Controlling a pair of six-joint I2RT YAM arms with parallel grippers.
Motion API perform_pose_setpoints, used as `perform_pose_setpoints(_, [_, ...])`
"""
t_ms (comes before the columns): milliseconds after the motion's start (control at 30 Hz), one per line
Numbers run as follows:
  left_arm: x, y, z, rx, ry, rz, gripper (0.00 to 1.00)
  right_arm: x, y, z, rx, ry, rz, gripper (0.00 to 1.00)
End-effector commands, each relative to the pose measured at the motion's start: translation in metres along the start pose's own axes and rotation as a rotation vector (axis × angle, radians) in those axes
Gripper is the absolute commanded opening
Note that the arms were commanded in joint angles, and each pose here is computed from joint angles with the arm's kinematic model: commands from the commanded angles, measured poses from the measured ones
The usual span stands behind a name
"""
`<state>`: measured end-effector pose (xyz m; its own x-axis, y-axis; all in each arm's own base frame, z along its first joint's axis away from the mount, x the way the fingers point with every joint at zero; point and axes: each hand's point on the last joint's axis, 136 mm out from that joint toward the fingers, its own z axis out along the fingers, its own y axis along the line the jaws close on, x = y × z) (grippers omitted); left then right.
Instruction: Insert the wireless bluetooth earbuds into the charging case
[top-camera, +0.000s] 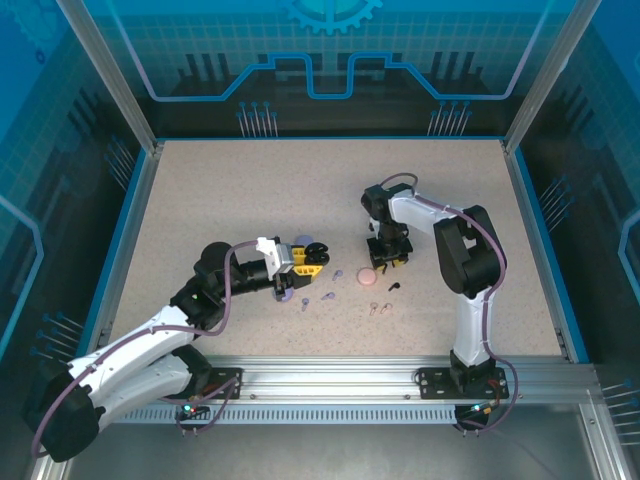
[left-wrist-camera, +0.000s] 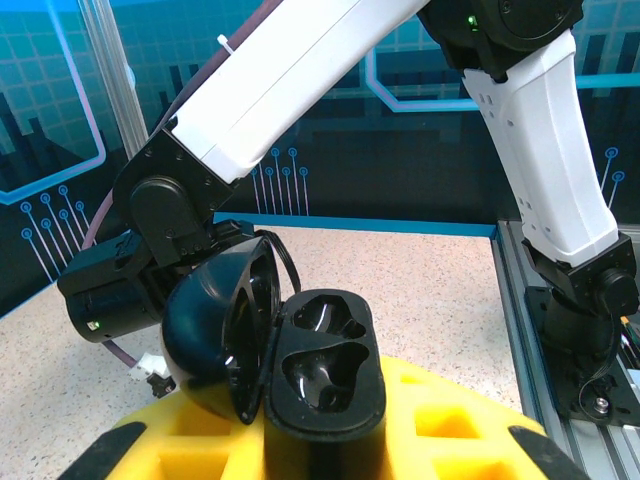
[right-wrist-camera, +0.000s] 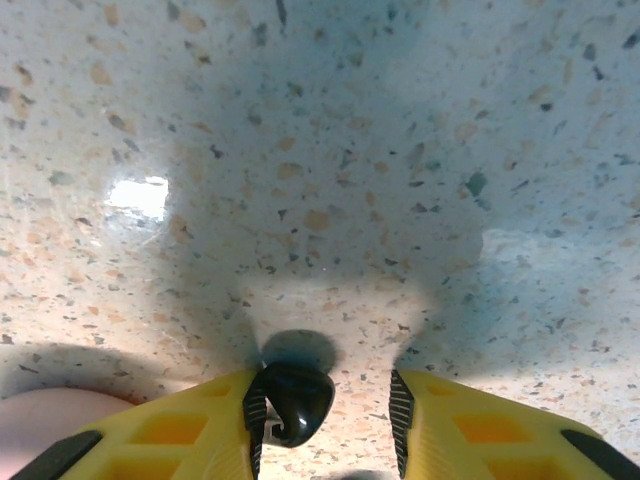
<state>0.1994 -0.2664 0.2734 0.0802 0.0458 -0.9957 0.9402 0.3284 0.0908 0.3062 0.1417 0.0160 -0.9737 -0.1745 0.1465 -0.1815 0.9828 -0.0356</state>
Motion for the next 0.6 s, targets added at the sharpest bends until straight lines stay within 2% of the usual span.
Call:
perform_pose_setpoints(0, [0.000,-0.001,0.001,-0.003,0.002,0.021,0.10,0.011,-0.001,-0.009,0.013,0.009,-0.023,0.41])
perform_pose_setpoints(267, [0.000,-0.001,-0.001,-0.007,0.006,0.021,0.10,0.013,0.000,-0.017,0.009,0.005,-0.028,0.36])
perform_pose_setpoints(433, [0.000,-0.001,-0.001,-0.008,0.004,0.024,0.11,0.009,0.014,-0.025,-0.090,-0.044,-0.019,0.36])
perform_pose_setpoints(567, [0.000,-0.002,-0.002,-0.007,0.005,0.025,0.11,0.007,0.011,-0.020,-0.111,-0.033,0.035,0.35])
